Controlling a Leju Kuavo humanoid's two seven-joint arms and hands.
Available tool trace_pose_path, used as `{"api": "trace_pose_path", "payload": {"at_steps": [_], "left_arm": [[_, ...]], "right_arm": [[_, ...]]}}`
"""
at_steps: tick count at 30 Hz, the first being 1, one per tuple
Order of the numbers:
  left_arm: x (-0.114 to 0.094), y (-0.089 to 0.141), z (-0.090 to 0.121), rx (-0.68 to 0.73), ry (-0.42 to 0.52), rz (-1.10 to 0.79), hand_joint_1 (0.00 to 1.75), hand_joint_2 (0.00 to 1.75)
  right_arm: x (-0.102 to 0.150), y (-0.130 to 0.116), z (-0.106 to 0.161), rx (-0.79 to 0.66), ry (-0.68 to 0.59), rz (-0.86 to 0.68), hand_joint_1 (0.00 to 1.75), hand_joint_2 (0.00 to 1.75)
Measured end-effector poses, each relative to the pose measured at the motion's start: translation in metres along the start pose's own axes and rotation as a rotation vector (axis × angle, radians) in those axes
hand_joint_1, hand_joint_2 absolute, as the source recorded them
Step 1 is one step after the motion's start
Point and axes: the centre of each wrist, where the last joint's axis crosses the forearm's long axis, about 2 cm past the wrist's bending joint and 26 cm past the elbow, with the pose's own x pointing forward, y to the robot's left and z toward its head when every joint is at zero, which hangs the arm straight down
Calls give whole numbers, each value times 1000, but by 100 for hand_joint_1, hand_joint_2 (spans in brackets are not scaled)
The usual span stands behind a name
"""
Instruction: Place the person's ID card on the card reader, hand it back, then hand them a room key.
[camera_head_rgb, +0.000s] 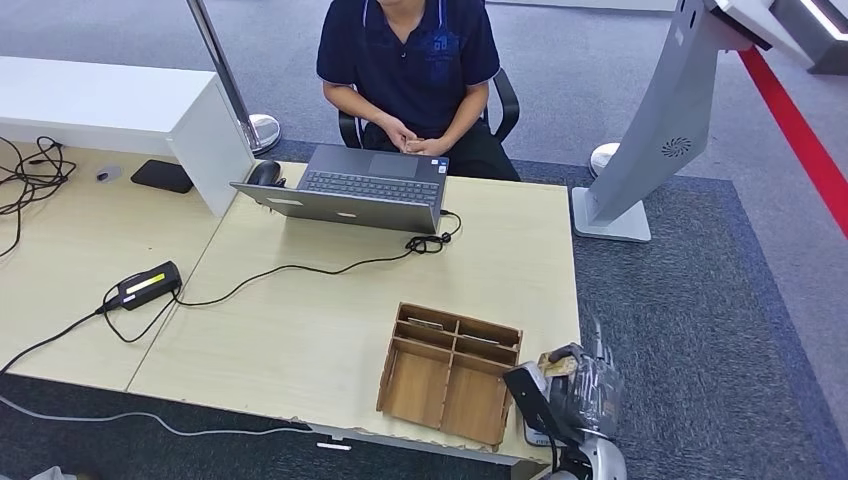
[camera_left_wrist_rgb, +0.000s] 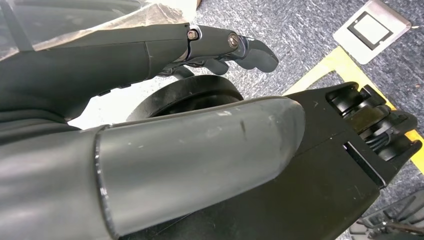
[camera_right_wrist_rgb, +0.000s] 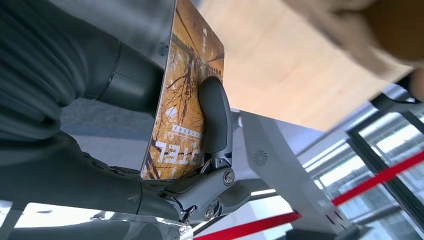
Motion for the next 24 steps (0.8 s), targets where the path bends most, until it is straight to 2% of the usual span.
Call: {"api": "trace_pose_path", "payload": {"at_steps": [12, 24], "left_arm": [[0, 0, 0, 1, 0, 0, 0, 0], [0, 0, 0, -5, 0, 0, 0, 0]], "right_arm": [[70, -21, -16, -146, -178, -138, 175, 175], [136, -30, -21, -191, -368, -231, 175, 175]]}}
